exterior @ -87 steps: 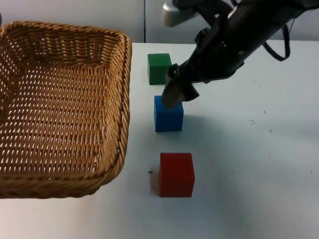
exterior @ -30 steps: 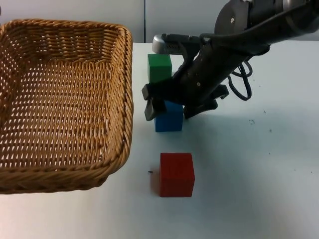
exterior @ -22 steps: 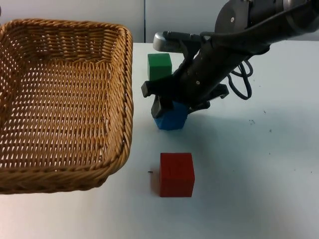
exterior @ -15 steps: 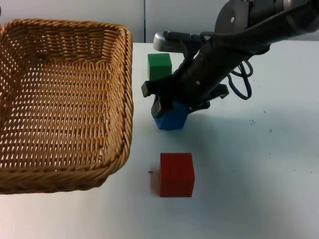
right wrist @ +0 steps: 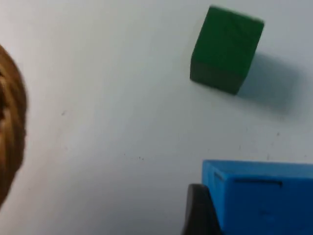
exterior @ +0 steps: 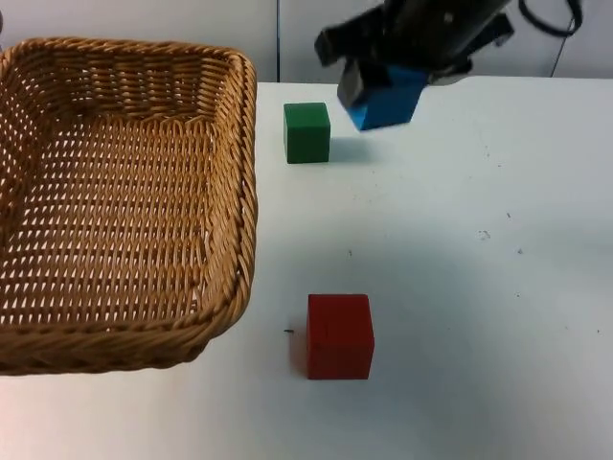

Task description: Pick up the basket with the left hand and place the blue cube into the basket with the right hand.

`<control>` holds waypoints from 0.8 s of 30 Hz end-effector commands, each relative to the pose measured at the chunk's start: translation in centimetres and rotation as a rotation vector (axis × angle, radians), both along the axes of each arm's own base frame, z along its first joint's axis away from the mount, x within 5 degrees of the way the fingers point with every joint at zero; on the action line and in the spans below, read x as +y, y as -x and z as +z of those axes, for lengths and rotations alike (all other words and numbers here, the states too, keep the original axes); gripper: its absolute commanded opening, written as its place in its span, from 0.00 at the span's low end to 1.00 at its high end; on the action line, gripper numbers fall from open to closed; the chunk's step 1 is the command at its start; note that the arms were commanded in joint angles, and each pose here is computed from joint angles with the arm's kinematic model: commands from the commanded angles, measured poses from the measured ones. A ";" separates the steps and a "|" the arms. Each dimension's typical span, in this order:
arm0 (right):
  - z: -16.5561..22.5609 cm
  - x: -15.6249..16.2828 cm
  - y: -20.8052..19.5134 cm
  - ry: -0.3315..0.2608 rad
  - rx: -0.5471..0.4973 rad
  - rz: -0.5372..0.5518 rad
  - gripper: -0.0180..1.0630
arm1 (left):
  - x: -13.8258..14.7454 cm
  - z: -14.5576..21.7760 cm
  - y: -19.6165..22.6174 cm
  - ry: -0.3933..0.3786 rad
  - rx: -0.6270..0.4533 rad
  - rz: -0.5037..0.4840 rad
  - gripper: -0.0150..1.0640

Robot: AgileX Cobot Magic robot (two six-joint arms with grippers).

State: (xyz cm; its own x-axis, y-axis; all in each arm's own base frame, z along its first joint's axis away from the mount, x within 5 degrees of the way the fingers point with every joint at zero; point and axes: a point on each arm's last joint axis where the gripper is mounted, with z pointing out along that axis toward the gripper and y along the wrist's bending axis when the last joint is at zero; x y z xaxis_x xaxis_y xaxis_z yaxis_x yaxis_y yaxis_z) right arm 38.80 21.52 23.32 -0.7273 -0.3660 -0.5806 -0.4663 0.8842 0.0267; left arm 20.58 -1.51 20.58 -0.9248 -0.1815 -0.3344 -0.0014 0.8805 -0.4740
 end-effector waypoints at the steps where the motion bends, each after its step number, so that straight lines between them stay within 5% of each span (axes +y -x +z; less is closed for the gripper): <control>1: 2.9 0.0 0.9 -0.004 -0.064 0.041 0.01 | -0.1 0.2 0.0 0.030 0.000 0.022 0.01; 8: 8.3 2.5 5.0 -0.038 -0.201 0.192 0.01 | -0.1 0.2 -0.1 0.032 -0.002 0.026 0.01; 24: 7.1 11.8 11.1 -0.090 -0.252 0.451 0.01 | -0.2 0.2 -0.1 0.046 0.000 0.033 0.01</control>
State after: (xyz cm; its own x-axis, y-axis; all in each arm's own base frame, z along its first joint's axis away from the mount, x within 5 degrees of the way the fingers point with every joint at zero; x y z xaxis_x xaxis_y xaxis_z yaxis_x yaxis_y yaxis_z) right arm 27.85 32.67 30.37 -0.3720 -0.5545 -0.7444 -0.7931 0.6065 -0.0554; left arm 20.61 -1.54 20.62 -0.9235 -0.1900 -0.3332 -0.0069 0.8768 -0.4808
